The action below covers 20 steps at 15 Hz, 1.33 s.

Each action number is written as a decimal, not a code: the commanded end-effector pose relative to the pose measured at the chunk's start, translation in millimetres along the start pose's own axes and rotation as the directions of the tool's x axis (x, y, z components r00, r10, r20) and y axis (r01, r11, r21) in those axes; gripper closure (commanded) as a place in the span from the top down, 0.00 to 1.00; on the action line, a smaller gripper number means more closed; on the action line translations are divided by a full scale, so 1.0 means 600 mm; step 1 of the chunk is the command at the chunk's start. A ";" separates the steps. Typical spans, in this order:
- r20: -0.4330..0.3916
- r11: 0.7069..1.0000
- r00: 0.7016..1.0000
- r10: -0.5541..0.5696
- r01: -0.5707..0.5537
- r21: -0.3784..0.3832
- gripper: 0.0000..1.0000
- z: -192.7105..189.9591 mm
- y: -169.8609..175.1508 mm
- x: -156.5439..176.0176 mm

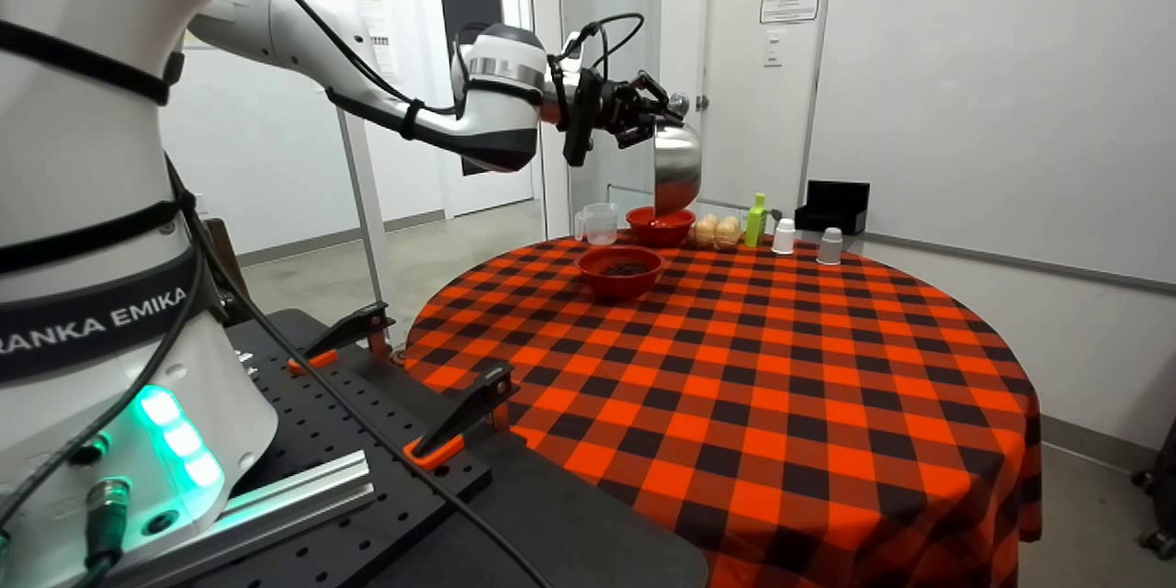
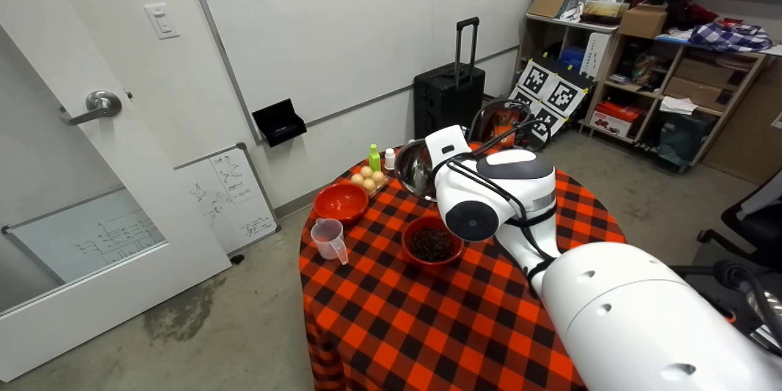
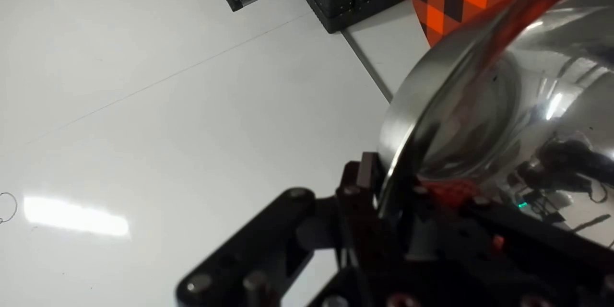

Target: Pour the contents in the silver bowl into the red bowl

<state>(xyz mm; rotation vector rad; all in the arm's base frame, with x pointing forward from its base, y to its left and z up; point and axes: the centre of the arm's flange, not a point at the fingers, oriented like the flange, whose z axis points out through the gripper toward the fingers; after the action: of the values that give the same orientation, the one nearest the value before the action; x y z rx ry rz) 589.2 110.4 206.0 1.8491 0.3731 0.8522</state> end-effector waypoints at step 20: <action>-0.026 0.999 1.000 0.008 -0.009 -0.046 0.01 0.000 0.003 -0.004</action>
<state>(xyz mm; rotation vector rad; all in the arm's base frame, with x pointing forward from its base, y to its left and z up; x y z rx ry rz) 587.9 110.1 207.6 1.8203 0.3728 0.8692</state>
